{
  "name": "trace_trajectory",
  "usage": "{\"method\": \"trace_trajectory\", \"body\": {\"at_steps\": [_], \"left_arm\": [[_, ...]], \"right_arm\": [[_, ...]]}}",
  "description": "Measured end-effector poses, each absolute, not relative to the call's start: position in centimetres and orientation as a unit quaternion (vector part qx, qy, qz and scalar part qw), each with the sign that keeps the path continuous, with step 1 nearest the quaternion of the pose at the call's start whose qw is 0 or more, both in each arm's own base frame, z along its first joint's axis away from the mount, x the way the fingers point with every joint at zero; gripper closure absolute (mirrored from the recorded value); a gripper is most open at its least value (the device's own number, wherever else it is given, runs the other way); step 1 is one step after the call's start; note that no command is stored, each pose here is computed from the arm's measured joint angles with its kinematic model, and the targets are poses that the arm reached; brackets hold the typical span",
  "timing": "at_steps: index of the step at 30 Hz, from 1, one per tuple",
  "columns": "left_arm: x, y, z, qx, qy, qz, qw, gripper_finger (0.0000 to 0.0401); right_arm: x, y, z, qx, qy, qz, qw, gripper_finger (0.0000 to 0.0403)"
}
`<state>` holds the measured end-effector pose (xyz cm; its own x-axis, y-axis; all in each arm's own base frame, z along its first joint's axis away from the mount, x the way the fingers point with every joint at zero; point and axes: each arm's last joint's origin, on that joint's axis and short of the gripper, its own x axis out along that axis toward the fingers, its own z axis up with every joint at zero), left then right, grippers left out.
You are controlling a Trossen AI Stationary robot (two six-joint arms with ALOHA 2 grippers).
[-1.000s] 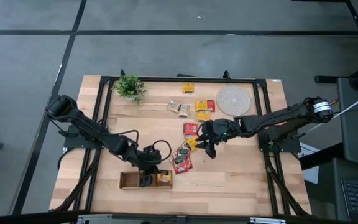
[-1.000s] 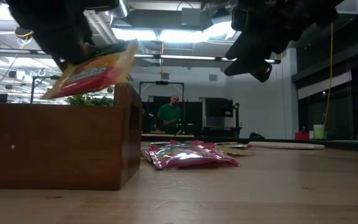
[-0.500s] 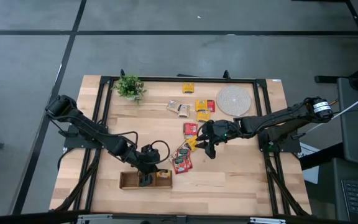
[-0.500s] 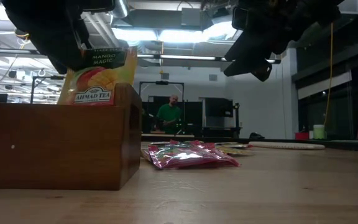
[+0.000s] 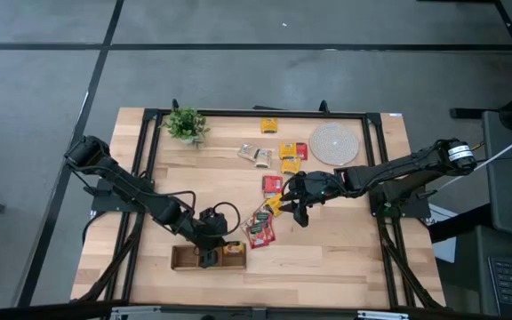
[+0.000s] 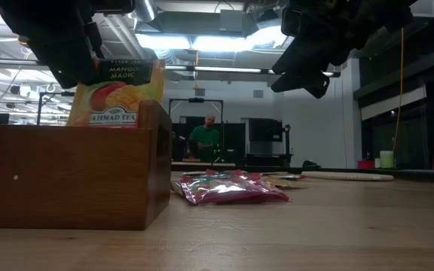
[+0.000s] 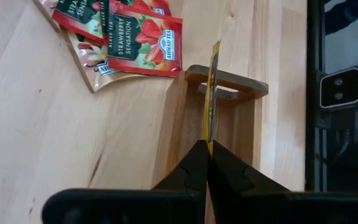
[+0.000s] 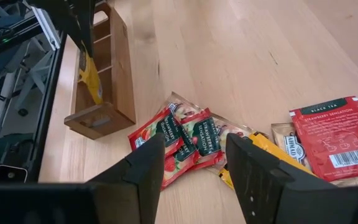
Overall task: Pick & Place Tea
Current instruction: Put the yellow tea bag into the right section of the wooden organizer
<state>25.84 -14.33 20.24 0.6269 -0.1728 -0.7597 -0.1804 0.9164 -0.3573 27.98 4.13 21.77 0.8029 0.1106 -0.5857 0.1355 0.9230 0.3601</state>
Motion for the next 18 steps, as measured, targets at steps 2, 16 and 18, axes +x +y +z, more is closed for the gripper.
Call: {"method": "trace_trajectory", "body": {"at_steps": [2,16,18], "left_arm": [[25.75,-14.49,20.25,-0.207,0.432,0.002,0.878,0.0399],[25.35,-15.16,20.24,-0.215,0.429,0.009,0.877,0.0399],[25.42,-15.2,20.06,-0.214,0.431,0.01,0.877,0.0398]], "right_arm": [[27.98,4.13,21.77,0.196,0.314,-0.007,0.929,0.0231],[27.98,4.13,21.77,0.194,0.314,-0.007,0.929,0.0231],[27.98,4.13,21.77,0.194,0.314,-0.006,0.929,0.0231]]}}
